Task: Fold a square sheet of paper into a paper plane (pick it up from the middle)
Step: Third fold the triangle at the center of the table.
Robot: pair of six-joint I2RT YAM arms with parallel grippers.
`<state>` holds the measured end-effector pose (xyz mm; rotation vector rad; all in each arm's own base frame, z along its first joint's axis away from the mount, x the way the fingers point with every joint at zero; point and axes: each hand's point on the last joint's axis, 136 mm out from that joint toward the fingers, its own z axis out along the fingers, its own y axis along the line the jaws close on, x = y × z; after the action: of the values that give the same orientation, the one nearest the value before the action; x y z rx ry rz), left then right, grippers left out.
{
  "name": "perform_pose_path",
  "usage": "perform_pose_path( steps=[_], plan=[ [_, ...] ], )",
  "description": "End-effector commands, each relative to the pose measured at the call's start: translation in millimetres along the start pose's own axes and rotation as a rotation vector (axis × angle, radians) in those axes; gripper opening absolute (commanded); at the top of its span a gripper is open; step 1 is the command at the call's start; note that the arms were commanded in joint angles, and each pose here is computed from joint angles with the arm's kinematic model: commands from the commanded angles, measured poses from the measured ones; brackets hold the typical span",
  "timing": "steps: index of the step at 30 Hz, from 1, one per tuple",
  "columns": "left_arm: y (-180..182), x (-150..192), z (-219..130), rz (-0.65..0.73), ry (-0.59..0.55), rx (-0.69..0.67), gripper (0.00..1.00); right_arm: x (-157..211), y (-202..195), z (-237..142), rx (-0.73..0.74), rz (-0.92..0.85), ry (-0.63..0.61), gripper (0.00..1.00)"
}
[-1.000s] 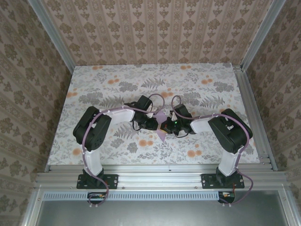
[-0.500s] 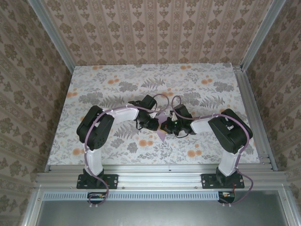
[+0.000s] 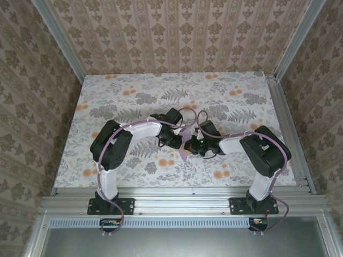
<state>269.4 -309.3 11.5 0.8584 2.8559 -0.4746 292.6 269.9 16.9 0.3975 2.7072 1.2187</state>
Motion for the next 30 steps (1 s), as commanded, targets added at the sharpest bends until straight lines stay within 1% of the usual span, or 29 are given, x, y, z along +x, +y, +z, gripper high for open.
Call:
perform_pose_path(
  steps=[1,9,15,18,22,26,30],
  plan=[
    [42,64,50,-0.002,0.221,-0.156,0.18,17,-6,-4,0.02,0.002,0.046,0.0],
    [42,63,49,0.005,0.227,-0.154,0.18,32,-9,-2,0.033,-0.007,0.075,0.0],
    [42,65,48,0.014,0.231,-0.152,0.18,48,-29,-3,0.124,-0.027,0.119,0.0],
    [42,66,48,0.02,0.238,-0.15,0.18,51,-32,-7,0.138,-0.033,0.125,0.0],
    [41,65,47,0.028,0.237,-0.143,0.18,50,-20,-13,0.116,-0.043,0.109,0.0],
    [40,65,46,0.032,0.234,-0.142,0.18,40,1,-16,0.039,-0.026,0.053,0.0],
    [40,67,47,0.029,0.238,-0.138,0.18,37,14,-9,0.011,-0.038,0.048,0.0]
  ],
)
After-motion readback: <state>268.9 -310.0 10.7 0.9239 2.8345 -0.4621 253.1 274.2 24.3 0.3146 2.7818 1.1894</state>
